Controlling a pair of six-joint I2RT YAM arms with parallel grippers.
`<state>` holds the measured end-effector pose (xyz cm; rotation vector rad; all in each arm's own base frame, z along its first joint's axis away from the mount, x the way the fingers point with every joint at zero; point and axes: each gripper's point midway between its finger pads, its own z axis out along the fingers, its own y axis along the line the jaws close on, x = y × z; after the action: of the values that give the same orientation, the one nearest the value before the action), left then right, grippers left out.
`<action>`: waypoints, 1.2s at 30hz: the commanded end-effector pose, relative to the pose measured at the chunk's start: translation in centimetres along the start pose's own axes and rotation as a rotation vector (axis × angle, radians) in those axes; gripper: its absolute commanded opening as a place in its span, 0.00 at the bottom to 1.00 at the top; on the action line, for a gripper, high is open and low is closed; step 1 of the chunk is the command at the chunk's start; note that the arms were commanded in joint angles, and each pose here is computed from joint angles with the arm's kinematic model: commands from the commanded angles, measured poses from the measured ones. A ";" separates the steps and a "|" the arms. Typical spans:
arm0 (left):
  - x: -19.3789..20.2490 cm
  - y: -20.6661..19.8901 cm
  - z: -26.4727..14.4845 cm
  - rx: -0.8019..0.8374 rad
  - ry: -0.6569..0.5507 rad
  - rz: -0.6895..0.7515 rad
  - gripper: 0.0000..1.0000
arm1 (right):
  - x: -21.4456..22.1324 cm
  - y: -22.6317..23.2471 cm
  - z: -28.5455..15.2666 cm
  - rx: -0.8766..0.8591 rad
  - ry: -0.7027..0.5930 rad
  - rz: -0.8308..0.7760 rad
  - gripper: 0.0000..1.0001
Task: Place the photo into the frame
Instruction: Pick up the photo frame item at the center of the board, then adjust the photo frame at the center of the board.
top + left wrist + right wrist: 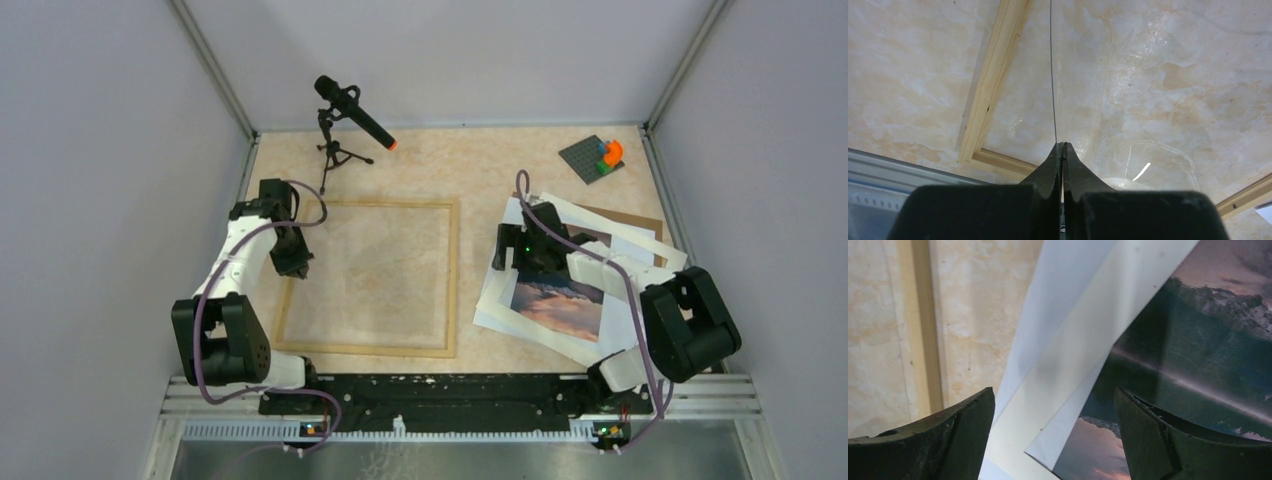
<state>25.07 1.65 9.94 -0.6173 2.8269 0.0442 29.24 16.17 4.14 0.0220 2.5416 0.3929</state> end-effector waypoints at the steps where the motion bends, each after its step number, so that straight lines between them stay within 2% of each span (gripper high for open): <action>1: -0.2 0.0 -1.5 0.010 -0.018 -0.003 0.00 | -3.0 4.2 -2.3 -0.060 -0.075 -0.037 0.87; 4: -0.1 0.2 -1.8 0.000 -0.016 -0.017 0.00 | -2.4 8.0 -1.9 -0.166 -0.055 0.004 0.87; 7: 0.0 -0.1 -2.0 0.023 -0.011 -0.005 0.00 | -1.7 10.6 -0.7 -0.192 -0.038 0.017 0.84; 9: 0.3 -0.5 -2.0 0.039 0.015 -0.004 0.00 | -1.4 11.6 0.3 -0.187 -0.039 0.022 0.77; 11: 0.5 -1.2 -2.3 0.078 0.039 -0.008 0.00 | -1.4 11.6 1.7 -0.156 -0.052 0.035 0.71; 19: 0.5 -2.0 -2.2 0.123 0.027 -0.004 0.00 | -1.7 10.9 5.7 0.006 -0.093 -0.034 0.59; 24: 0.4 -2.1 -1.6 0.129 0.026 0.004 0.01 | -2.2 9.2 7.7 0.135 -0.099 -0.075 0.56; 30: 0.5 -2.3 -1.4 0.141 0.026 0.001 0.00 | -3.9 7.8 8.9 0.200 -0.112 -0.167 0.31; 36: 1.4 -3.1 -1.4 0.189 0.035 -0.052 0.00 | -5.6 7.7 10.5 0.070 -0.075 -0.197 0.21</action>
<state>24.80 -0.86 10.32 -0.6095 2.8569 -0.1567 37.45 27.20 2.58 -0.0905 2.4166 0.2385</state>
